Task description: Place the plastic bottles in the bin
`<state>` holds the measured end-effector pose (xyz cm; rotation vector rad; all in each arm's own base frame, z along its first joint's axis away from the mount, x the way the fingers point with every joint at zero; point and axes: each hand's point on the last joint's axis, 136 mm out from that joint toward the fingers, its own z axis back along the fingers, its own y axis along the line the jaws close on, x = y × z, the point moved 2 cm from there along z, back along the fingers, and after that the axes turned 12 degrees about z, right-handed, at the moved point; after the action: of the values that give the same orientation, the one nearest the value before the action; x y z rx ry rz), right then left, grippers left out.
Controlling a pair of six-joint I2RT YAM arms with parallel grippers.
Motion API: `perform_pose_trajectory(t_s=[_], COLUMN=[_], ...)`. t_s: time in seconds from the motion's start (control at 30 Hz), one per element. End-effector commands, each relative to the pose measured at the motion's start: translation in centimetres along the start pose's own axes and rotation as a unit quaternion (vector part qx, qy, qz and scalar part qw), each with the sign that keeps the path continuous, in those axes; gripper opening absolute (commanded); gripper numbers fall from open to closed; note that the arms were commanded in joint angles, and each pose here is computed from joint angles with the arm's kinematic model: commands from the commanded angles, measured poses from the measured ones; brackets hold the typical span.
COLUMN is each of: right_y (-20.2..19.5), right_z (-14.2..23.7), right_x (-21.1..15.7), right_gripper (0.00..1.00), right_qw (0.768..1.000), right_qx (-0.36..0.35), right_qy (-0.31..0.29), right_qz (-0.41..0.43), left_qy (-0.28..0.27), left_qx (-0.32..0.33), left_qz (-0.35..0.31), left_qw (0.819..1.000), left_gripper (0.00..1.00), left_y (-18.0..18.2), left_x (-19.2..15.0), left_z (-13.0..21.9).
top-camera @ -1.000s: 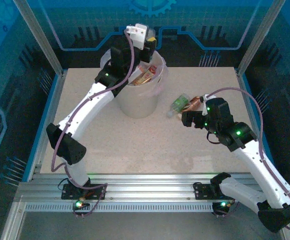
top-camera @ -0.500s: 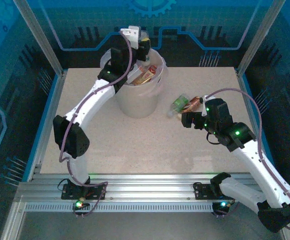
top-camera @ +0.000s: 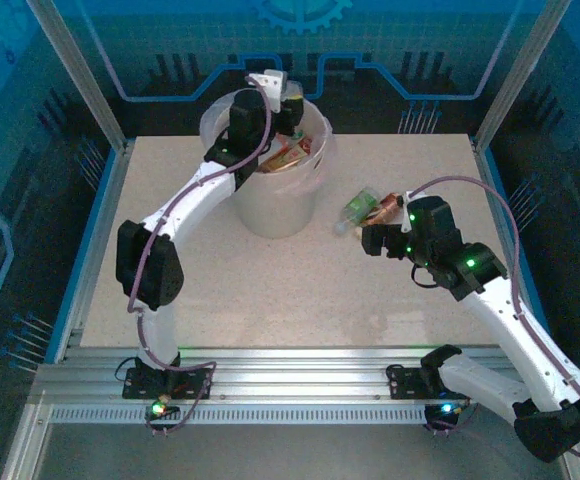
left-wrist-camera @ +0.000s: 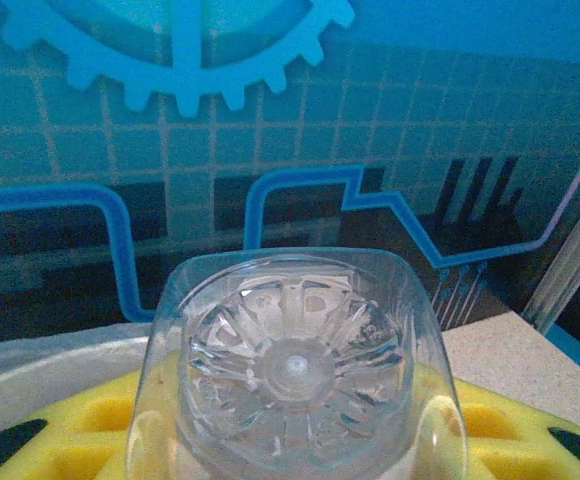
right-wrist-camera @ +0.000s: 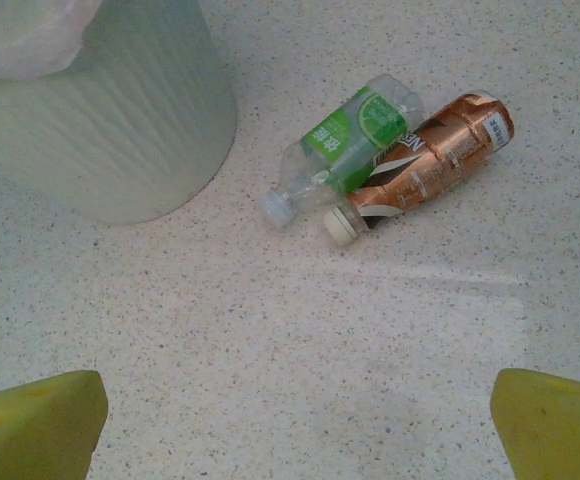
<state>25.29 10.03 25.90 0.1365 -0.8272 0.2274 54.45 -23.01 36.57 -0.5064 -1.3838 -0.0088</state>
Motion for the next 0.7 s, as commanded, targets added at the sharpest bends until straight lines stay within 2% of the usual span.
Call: perform_pose_trajectory(t_s=[0.0, 0.2, 0.33, 0.47, 0.5, 0.67], right_y=[-0.1, 0.1, 0.1, 0.0, 0.0, 0.0], right_z=[-0.5, -0.7, -0.7, -0.7, -0.7, -0.9], right_x=[-0.2, -0.1, -0.1, -0.1, -0.1, -0.2], right_gripper=[1.0, 1.0, 1.0, 1.0, 1.0, 0.99], right_qw=[1.0, 1.0, 1.0, 1.0, 1.0, 1.0], right_qx=[0.004, 0.008, 0.009, 0.008, 0.008, 0.008], right_qy=[0.003, 0.005, 0.005, 0.004, 0.005, 0.007], right_qz=[-0.006, -0.007, -0.007, -0.007, -0.006, -0.006], left_qy=[0.044, 0.05, 0.029, 0.0, -0.009, -0.051], left_qx=[-0.002, 0.0, -0.02, -0.032, -0.034, -0.029], left_qz=[-0.001, -0.018, -0.017, -0.008, -0.004, 0.013], left_qw=[0.999, 0.999, 0.999, 0.999, 0.999, 0.998], left_gripper=[0.39, 0.58, 0.81, 0.96, 0.99, 0.99], left_y=[0.3, 0.2, -1.1, -2.2, -2.5, -2.9], left_x=[-2.5, -2.2, 0.7, 3.6, 4.4, 7.8], left_z=[0.3, 0.9, 1.9, 3.5, 4.0, 6.2])
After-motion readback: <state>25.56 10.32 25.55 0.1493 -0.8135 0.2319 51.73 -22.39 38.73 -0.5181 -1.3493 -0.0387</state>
